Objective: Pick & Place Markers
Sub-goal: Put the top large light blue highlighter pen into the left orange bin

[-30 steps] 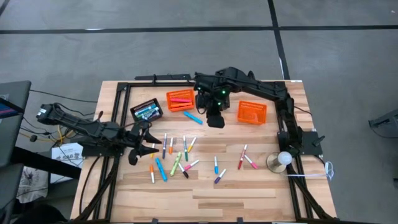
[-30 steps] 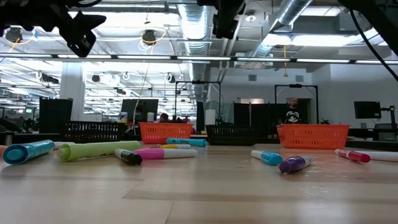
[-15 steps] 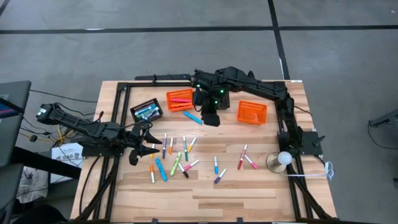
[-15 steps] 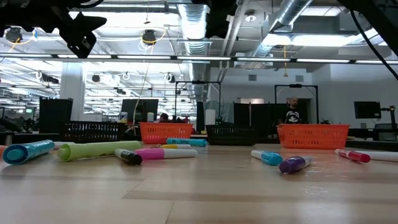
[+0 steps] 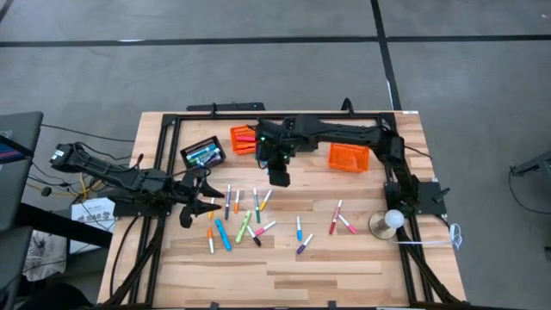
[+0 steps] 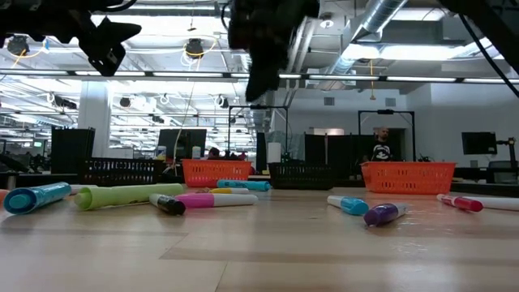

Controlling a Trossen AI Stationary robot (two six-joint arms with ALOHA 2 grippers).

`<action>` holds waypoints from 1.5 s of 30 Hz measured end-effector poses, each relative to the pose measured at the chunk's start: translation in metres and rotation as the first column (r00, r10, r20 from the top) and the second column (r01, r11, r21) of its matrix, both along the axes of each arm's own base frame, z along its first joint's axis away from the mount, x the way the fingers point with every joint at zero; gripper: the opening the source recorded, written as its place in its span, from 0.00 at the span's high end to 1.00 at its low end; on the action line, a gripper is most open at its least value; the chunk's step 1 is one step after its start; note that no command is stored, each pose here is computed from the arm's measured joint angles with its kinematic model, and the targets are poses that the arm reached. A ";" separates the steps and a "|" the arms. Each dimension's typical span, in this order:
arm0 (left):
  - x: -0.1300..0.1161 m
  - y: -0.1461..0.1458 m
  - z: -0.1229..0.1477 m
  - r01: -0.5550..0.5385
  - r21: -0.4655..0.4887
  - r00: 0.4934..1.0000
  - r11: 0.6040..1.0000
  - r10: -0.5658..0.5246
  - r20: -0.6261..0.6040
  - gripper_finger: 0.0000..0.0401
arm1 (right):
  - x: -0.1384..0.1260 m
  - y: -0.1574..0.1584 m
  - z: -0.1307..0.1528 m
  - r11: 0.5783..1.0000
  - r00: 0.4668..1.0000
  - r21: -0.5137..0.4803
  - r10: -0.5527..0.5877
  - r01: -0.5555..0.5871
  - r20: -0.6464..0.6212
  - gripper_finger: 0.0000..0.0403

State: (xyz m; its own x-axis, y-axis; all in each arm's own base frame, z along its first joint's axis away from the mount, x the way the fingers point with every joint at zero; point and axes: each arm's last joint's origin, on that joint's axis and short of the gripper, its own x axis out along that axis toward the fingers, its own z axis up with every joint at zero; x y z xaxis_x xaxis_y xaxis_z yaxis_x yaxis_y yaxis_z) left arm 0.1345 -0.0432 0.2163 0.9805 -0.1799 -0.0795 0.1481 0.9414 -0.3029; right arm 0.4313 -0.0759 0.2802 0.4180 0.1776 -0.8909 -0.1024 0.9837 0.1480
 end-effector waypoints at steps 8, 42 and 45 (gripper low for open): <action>0.000 0.002 0.001 -0.058 -0.021 0.998 0.998 0.058 0.004 0.54 | -0.002 -0.027 -0.022 0.998 0.997 -0.001 -0.070 0.070 0.019 0.75; 0.003 0.003 -0.002 -0.128 0.000 0.992 0.992 0.128 -0.014 0.54 | 0.018 -0.045 -0.084 0.902 0.896 -0.015 -0.429 0.431 -0.114 0.75; 0.004 0.003 -0.002 -0.128 0.000 0.992 0.992 0.128 -0.015 0.54 | 0.019 -0.042 -0.084 0.905 0.898 -0.015 -0.424 0.425 -0.116 0.75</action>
State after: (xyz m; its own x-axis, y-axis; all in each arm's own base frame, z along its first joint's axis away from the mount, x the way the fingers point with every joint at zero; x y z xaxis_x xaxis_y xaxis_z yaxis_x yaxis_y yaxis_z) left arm 0.1381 -0.0405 0.2141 0.9942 -0.0526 -0.0942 0.0215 0.9522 -0.3048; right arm 0.4503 -0.1182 0.1963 0.3516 0.0154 -0.9360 0.3427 0.9283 0.1440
